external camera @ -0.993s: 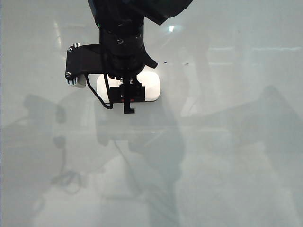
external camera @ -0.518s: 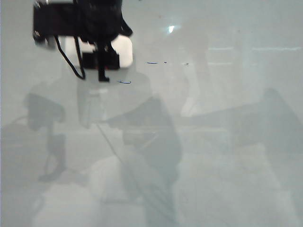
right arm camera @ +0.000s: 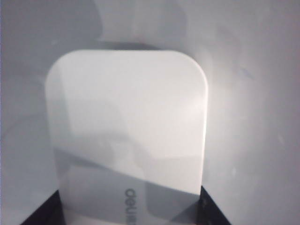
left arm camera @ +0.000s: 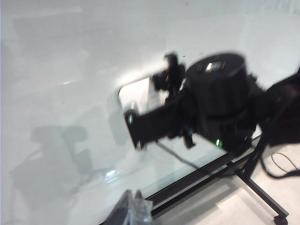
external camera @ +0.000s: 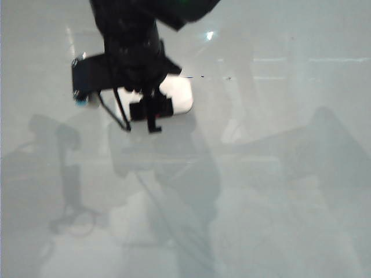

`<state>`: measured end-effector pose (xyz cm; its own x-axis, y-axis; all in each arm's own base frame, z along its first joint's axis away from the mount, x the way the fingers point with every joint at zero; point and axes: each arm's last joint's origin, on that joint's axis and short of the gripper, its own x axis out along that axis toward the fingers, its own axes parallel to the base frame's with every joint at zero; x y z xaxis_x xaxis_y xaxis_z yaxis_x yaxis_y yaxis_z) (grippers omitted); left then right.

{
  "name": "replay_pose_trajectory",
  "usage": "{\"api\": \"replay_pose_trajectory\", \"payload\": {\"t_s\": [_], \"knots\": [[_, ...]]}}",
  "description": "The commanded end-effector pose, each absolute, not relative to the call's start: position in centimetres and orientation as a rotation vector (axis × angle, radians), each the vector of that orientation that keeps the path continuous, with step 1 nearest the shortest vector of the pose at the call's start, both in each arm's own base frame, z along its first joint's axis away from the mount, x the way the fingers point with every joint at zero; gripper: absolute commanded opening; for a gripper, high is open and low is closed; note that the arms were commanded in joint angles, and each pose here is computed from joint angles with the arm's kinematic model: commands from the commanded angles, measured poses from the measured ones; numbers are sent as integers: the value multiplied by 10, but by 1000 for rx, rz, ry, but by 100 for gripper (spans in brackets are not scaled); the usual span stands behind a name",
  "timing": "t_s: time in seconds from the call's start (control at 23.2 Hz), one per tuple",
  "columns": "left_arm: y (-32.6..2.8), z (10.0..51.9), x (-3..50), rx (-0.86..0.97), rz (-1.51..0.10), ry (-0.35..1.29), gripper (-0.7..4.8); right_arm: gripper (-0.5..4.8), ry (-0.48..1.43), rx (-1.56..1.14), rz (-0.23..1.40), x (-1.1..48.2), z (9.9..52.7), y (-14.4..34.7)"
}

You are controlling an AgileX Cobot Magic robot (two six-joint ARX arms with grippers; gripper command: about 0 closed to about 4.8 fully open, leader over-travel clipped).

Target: Grab the whiteboard eraser that is attached to the surface of the whiteboard and use it to clean the writing on the whiteboard.

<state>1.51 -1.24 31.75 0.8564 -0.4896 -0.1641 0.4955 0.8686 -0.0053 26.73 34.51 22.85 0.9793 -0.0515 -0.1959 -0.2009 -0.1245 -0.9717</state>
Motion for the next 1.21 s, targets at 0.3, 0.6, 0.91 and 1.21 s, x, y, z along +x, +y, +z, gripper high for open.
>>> {"api": "replay_pose_trajectory", "payload": {"t_s": [0.3, 0.6, 0.91, 1.21], "knots": [[-12, 320, 15, 40, -519, 141, -2, 237, 240, -1595, -19, 277, 292, 298], [-12, 321, 15, 41, -518, 126, -2, 229, 317, -1486, 148, 301, 273, 273], [-12, 322, 16, 43, -495, 116, -2, 229, 360, -1469, 230, 309, 240, 284], [-12, 323, 16, 43, -495, 110, -2, 229, 272, -1552, 248, 283, 245, 312]]}}
